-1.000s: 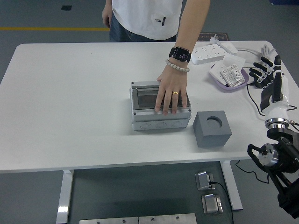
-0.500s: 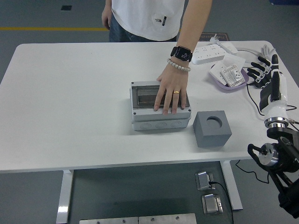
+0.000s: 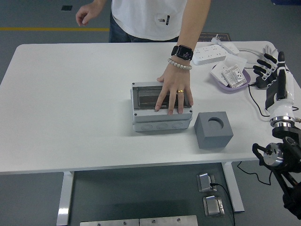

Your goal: Fetch the battery,place it into the box,close the lid of the box

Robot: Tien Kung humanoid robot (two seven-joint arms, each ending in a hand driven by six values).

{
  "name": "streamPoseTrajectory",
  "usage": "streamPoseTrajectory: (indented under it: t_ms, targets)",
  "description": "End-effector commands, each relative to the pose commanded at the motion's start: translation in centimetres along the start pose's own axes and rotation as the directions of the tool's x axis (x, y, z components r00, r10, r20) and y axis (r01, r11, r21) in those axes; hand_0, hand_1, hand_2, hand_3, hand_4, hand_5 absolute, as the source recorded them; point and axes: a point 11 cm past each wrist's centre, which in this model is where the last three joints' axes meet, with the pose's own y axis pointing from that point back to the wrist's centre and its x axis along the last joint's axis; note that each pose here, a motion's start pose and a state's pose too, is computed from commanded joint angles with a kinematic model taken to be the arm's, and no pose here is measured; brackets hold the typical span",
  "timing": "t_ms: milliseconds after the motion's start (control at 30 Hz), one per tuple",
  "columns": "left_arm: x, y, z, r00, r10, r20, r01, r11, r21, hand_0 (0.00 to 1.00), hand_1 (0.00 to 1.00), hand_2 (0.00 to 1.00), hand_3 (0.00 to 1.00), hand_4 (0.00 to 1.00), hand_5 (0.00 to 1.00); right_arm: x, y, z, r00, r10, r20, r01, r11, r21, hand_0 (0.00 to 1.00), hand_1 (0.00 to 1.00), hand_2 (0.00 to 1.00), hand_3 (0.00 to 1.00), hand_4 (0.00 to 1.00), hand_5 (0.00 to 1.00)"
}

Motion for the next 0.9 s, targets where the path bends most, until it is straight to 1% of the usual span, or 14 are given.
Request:
streamPoseTrajectory:
  t_ms: [200, 333, 533, 700, 900]
  targets:
    - [0.4, 0.0, 0.6, 1.000, 0.008, -0.003, -0.008, 1.000, -0.014, 0.386, 0.592, 0.527, 0.493, 0.002, 0.002, -0.1, 0.0, -0.2, 1.000, -0.003, 0.001, 0.003, 1.000, 0.008, 0.695, 0.583, 0.621, 0.662, 0.868, 0.888]
    - [1.2, 0.0, 1.1, 1.000, 0.021, -0.004, -0.021, 0.999, -0.025, 0.385, 0.593, 0.527, 0.493, 0.002, 0.002, -0.1, -0.3, -0.5, 1.000, -0.005, -0.006, 0.005, 1.000, 0.013, 0.697, 0.578, 0.620, 0.663, 0.867, 0.888]
    - [2.0, 0.0, 1.0, 0.999, 0.032, -0.005, -0.032, 0.999, -0.022, 0.385, 0.593, 0.526, 0.494, 0.002, 0.002, 0.2, -0.5, -0.8, 1.000, 0.007, -0.014, -0.007, 1.000, 0.017, 0.696, 0.572, 0.618, 0.657, 0.867, 0.888]
    - [2.0, 0.0, 0.8, 1.000, 0.030, -0.008, -0.030, 0.999, -0.017, 0.385, 0.593, 0.526, 0.493, 0.002, 0.002, 0.5, -0.4, -0.6, 1.000, 0.018, -0.014, -0.017, 1.000, 0.010, 0.699, 0.580, 0.619, 0.655, 0.865, 0.886]
    - [1.3, 0.0, 0.2, 1.000, 0.020, -0.013, -0.020, 1.000, -0.003, 0.386, 0.593, 0.526, 0.494, 0.002, 0.002, 0.4, -0.3, -0.8, 1.000, 0.015, -0.019, -0.015, 1.000, 0.015, 0.697, 0.577, 0.617, 0.653, 0.864, 0.887]
